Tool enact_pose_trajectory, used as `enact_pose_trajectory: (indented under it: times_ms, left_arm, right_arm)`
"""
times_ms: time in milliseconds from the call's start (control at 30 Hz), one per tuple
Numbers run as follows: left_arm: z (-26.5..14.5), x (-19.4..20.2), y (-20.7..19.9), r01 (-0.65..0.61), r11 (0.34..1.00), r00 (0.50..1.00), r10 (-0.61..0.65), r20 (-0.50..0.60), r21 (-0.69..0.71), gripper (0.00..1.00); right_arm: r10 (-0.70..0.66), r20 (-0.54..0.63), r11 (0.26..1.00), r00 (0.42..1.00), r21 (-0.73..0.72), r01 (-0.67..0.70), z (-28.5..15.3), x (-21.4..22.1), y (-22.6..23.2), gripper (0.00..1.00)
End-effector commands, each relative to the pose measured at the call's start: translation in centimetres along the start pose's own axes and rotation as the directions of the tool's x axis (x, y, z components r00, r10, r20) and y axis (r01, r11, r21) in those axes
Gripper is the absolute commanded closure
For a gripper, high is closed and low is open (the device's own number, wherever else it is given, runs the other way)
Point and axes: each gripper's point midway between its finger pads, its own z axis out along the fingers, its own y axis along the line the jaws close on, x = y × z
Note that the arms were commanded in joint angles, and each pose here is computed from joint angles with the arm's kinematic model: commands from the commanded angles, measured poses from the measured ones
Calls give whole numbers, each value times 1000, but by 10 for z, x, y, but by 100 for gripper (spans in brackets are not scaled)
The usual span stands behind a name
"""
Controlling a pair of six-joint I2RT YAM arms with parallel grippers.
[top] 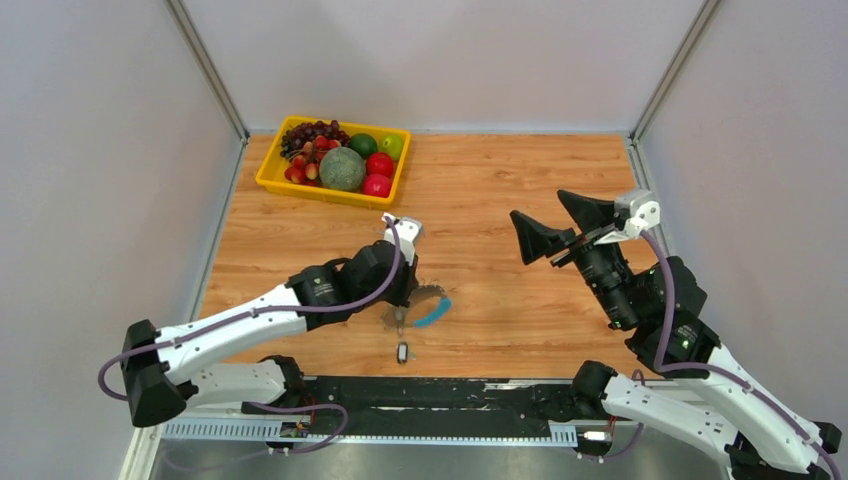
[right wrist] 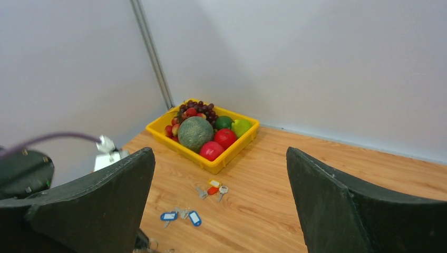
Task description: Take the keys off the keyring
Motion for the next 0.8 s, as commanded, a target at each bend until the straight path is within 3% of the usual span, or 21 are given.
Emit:
enact_pose_trajectory:
  times_ms: [0,133,267,500,767]
  left_arm:
    - [-38,-44,9,-47,999,993,50,110,-26,100]
    - [-65,-76,9,-72,997,977,75,202,-22,100]
    - [-88,-98,12,-116,993,955,120,272,-34,100]
    - [-120,-123,15,-139,989,926,147,349,-46,100]
    - [-133,-133,-1,-169,985,909,140,393,40,100]
  right_arm:
    - [-71,-63,993,995,-100,65,3,23,16,0]
    - [-129,-173,986,976,-129,107,14,54,24,0]
    - [-199,-256,931,946,-351,101,15,88,64,0]
    - [-264,-250,751,932,-659,36,-12,106,116,1]
    - [-271,-268,676,925,-737,-15,-11,119,137,8]
